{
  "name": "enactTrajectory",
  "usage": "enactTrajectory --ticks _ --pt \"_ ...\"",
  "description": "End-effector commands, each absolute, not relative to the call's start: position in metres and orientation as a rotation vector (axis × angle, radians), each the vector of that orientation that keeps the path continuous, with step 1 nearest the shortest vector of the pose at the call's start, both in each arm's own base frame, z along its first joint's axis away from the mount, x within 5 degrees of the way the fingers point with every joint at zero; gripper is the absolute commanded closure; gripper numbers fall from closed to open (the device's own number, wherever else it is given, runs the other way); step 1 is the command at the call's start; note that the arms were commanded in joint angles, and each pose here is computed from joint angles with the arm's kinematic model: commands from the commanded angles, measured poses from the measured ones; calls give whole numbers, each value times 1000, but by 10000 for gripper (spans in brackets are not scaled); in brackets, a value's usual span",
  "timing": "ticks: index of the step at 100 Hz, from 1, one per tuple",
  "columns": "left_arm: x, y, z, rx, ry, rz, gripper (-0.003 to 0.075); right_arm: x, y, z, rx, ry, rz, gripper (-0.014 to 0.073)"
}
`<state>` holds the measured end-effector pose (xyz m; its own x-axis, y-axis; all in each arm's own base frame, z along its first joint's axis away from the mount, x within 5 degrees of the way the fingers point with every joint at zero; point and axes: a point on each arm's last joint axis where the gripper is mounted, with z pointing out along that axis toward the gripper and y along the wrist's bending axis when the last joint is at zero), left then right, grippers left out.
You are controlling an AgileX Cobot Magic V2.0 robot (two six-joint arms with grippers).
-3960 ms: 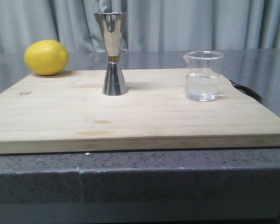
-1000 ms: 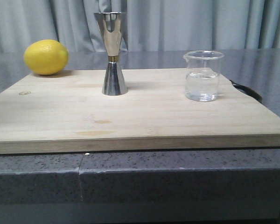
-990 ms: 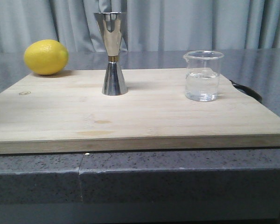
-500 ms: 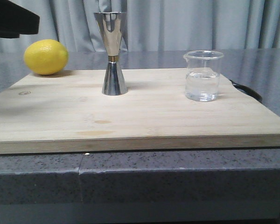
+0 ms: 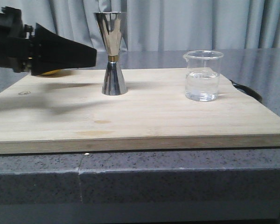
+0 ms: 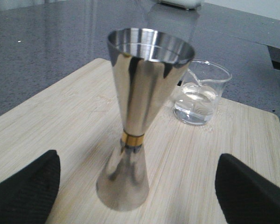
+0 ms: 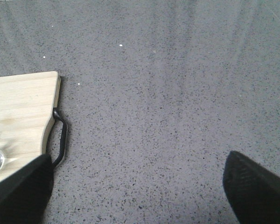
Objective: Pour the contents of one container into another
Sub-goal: 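Reach the left gripper to the steel jigger and grasp its waist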
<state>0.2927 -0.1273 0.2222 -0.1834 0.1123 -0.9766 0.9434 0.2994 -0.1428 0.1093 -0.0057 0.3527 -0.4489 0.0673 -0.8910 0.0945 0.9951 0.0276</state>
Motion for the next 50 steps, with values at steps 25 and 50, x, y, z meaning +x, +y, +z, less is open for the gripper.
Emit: enactTrajectory --ticks 25,50 --pt "307 -168 264 1037 1294 -1137 104 112 -6 368 102 1951 -36 -76" --pt "311 -172 270 1047 1282 -1110 200 112 -6 368 102 1952 -36 -76"
